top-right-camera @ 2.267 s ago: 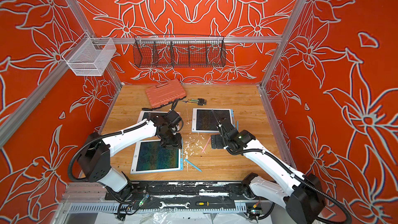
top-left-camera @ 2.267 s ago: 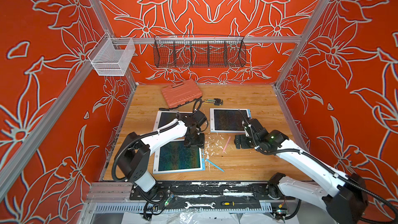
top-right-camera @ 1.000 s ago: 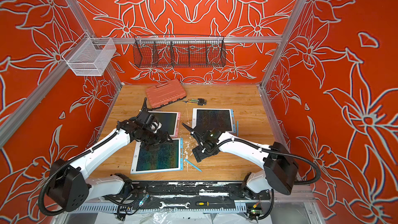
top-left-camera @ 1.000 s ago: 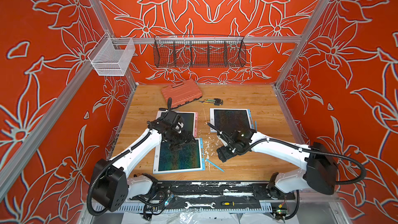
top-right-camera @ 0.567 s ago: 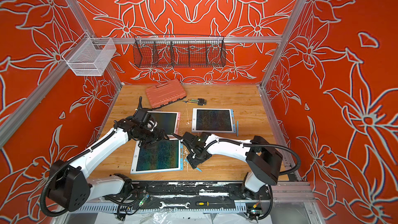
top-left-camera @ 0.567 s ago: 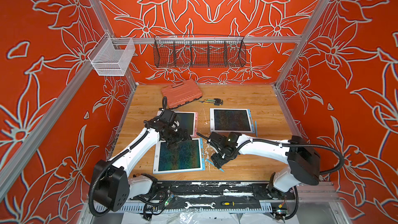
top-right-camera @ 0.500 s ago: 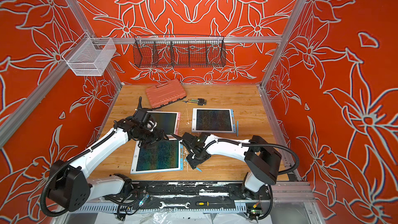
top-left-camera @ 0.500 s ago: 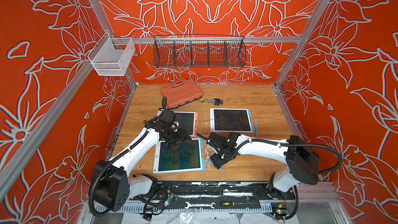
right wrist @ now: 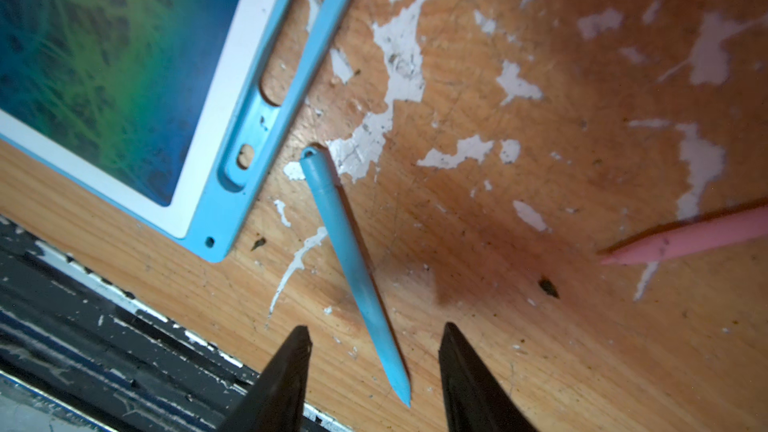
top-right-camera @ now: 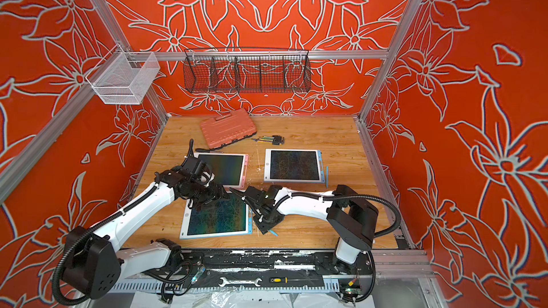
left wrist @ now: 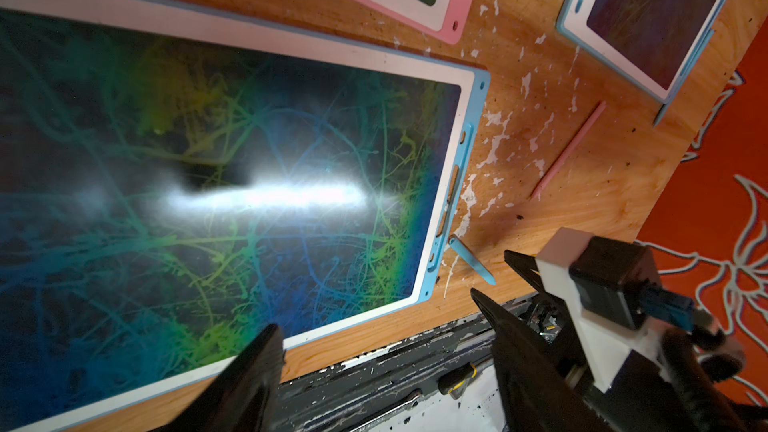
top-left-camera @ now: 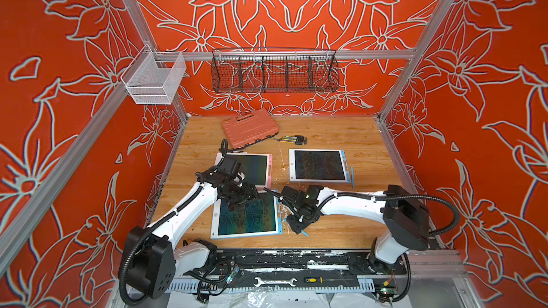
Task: Place the stylus back onto the writing tablet
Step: Pick up the stylus from the center of the board.
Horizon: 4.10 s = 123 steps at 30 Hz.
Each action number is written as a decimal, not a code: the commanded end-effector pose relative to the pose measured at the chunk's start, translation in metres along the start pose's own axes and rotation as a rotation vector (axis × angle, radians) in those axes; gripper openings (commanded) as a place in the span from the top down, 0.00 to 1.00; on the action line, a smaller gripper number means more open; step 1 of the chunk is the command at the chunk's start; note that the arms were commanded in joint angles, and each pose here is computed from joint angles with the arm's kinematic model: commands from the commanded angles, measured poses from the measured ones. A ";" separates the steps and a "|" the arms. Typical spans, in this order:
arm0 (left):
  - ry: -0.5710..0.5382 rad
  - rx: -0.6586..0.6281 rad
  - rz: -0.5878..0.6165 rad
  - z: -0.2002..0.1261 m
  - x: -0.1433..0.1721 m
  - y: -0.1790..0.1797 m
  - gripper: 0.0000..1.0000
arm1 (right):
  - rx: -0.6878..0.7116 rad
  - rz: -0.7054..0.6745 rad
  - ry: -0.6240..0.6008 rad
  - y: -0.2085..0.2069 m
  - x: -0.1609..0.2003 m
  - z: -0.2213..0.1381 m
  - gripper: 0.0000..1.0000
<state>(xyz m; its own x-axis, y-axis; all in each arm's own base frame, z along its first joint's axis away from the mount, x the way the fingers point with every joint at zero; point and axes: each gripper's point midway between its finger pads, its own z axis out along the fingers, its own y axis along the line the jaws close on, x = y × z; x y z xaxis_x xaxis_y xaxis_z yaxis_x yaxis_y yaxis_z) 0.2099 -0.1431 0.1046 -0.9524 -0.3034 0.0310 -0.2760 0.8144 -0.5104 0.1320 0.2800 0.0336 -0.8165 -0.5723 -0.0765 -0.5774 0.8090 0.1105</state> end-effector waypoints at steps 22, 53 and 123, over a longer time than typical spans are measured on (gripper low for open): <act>-0.025 0.004 -0.001 -0.012 0.004 0.004 0.26 | 0.064 0.007 0.026 0.004 -0.002 0.015 0.79; -0.016 0.019 -0.001 -0.008 0.002 0.005 0.27 | 0.184 0.214 0.042 -0.016 0.010 0.021 0.98; -0.055 0.045 -0.024 -0.014 0.012 0.009 0.27 | 0.246 0.332 0.121 -0.034 0.045 0.033 0.89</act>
<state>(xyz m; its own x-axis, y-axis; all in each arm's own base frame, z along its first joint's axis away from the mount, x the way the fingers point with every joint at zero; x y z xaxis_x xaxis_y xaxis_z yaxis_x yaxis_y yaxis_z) 0.1961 -0.1337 0.1121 -0.9429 -0.3330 -0.0107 -0.2740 0.7934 -0.5436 0.1330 0.2706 0.0186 -0.9493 -0.3046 -0.0775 -0.3064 0.9518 0.0122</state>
